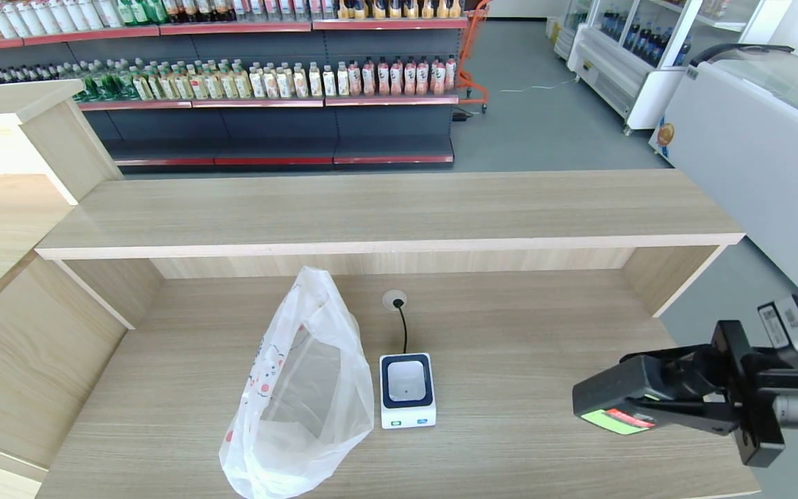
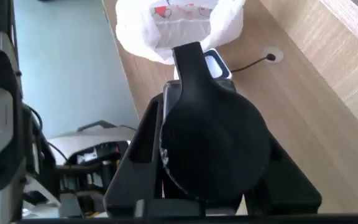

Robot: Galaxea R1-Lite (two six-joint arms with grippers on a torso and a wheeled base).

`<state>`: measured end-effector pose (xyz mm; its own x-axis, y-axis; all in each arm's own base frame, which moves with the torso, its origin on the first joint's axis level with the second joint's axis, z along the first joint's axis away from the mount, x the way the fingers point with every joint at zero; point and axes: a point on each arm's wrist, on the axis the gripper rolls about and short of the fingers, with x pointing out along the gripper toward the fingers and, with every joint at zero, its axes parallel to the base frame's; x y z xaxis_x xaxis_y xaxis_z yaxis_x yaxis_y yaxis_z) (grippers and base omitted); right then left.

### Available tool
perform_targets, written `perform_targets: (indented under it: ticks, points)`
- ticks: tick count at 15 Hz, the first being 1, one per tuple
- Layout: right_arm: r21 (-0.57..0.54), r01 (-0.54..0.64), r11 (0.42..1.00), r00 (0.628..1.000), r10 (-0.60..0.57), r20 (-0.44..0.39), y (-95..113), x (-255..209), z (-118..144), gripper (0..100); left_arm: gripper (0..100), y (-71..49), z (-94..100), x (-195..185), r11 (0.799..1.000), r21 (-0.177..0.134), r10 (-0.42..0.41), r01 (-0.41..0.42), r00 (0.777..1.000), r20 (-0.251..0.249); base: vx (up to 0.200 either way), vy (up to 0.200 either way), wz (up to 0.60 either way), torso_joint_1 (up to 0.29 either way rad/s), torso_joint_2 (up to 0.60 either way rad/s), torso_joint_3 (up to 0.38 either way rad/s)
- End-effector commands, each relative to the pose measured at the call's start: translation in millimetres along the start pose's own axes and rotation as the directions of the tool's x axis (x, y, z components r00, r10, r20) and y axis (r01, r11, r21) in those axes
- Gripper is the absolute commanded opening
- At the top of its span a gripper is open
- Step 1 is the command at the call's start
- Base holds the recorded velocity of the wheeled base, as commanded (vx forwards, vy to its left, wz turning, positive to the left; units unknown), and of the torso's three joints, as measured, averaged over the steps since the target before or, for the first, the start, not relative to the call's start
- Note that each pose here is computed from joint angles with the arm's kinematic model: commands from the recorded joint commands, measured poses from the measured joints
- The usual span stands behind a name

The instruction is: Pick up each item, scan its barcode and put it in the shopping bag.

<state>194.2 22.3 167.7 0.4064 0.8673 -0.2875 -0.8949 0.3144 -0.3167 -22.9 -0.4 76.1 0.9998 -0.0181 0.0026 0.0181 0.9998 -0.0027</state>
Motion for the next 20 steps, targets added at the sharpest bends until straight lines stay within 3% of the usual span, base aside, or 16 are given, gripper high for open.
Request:
perform_targets:
  ticks: [1, 2, 3, 4, 7, 8, 16, 20]
  points:
    - [0.215, 0.111, 0.97, 0.991, -0.124, 0.047, -21.2, -8.6, 12.2, 0, 100, 0.0, 0.0, 0.0, 1.0, 0.0, 0.0, 0.0, 1.0, 0.001, 0.0, 0.0, 0.0, 0.0, 0.0, 0.0]
    - [0.41, 0.167, 0.897, 0.981, -0.192, 0.02, -33.3, -3.2, -0.2, 0, 100, 0.0, 0.0, 0.0, 1.0, 0.0, 0.0, 0.0, 1.0, 0.001, 0.0, 0.0, 0.0, 0.0, 0.0, 0.0]
    - [0.429, 0.168, 0.887, 0.981, -0.195, 0.019, -34.1, -2.5, -1.4, 0, 100, 0.0, 0.0, 0.0, 1.0, 0.0, 0.0, 0.0, 1.0, 0.001, 0.0, 0.0, 0.0, 0.0, 0.0, 0.0]
    - [0.641, 0.176, 0.747, 0.973, -0.229, 0.0, -48.0, 4.2, -18.4, 0, 100, 0.0, 0.0, 0.0, 1.0, 0.0, 0.0, 0.0, 1.0, 0.001, 0.0, 0.0, 0.0, 0.0, 0.0, 0.0]
    - [0.804, 0.15, 0.576, 0.972, -0.233, -0.014, -58.4, 15.3, -38.2, 0, 100, 0.0, 0.0, 0.0, 1.0, 0.0, 0.0, 0.0, 1.0, 0.001, 0.0, 0.0, 0.0, 0.0, 0.0, 0.0]
    - [0.824, 0.141, 0.548, 0.974, -0.225, -0.017, -58.2, 17.6, -40.4, 0, 100, 0.0, 0.0, 0.0, 1.0, 0.0, 0.0, 0.0, 1.0, 0.001, 0.0, 0.0, 0.0, 0.0, 0.0, 0.0]
    - [0.843, 0.135, 0.52, 0.979, -0.203, -0.032, -52.0, 21.0, -46.7, 0, 100, 0.0, 0.0, 0.0, 1.0, 0.0, 0.0, 0.0, 1.0, 0.001, 0.0, 0.0, 0.0, 0.0, 0.0, 0.0]
    - [0.858, 0.111, 0.501, 0.981, -0.194, -0.013, -45.9, 21.3, -37.7, 0, 100, 0.0, 0.0, 0.0, 1.0, 0.0, 0.0, 0.0, 1.0, 0.001, 0.0, 0.2, 0.0, 0.002, 0.0, 0.002]
